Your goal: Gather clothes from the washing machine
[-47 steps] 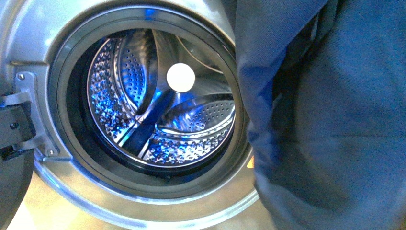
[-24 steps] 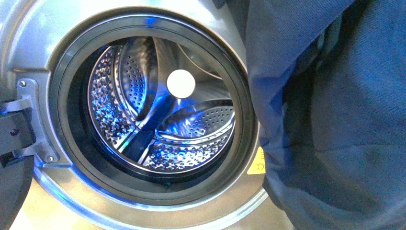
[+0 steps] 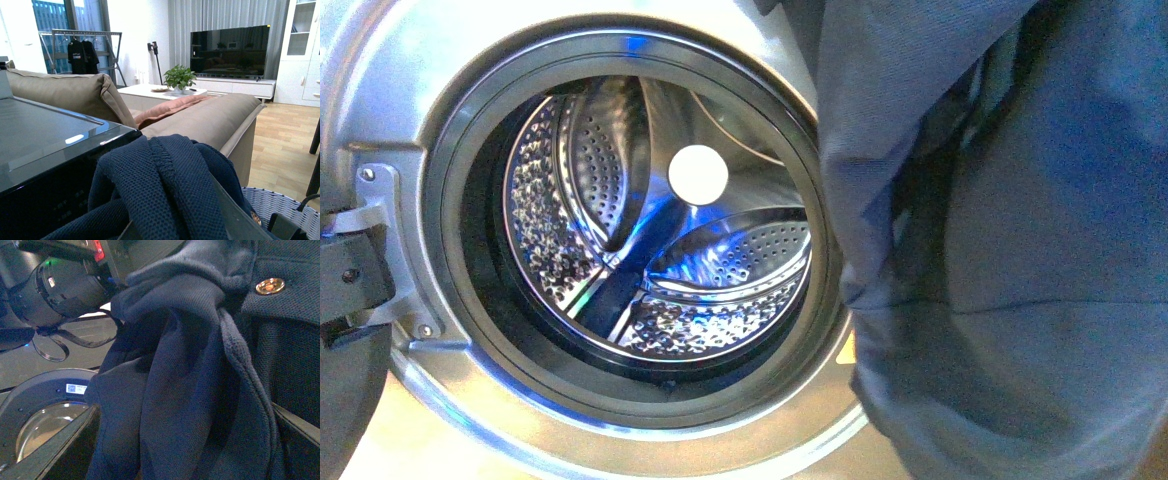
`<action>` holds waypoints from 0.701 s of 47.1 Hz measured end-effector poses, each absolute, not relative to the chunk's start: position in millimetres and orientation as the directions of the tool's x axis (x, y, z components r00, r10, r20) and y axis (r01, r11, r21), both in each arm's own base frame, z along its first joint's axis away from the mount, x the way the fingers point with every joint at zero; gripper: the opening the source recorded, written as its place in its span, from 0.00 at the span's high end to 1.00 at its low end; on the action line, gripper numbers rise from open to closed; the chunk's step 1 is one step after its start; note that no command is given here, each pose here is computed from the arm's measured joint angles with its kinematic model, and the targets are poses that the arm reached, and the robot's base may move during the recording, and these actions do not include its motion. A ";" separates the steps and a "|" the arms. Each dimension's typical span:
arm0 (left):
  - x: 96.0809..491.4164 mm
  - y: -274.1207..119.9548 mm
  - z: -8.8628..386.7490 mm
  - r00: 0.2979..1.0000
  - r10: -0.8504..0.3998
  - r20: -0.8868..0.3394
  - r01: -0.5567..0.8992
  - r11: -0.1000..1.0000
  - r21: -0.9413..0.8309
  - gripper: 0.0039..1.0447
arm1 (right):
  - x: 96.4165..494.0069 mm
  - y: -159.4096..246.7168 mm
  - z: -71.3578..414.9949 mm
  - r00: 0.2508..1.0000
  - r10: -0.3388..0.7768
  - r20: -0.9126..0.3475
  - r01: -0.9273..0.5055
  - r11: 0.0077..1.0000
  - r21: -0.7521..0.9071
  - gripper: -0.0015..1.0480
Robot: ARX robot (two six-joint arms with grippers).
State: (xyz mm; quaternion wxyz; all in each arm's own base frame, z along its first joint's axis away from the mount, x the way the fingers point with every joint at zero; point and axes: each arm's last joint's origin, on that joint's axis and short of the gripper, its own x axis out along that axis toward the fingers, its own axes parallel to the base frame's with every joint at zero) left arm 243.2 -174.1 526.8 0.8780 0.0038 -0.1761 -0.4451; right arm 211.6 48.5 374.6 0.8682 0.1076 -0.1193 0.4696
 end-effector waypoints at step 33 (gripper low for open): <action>243.4 -173.9 526.9 0.549 -0.778 0.307 0.775 0.611 0.161 0.94 | 252.4 111.2 381.6 0.488 0.787 0.378 -0.873 0.447 0.196 0.07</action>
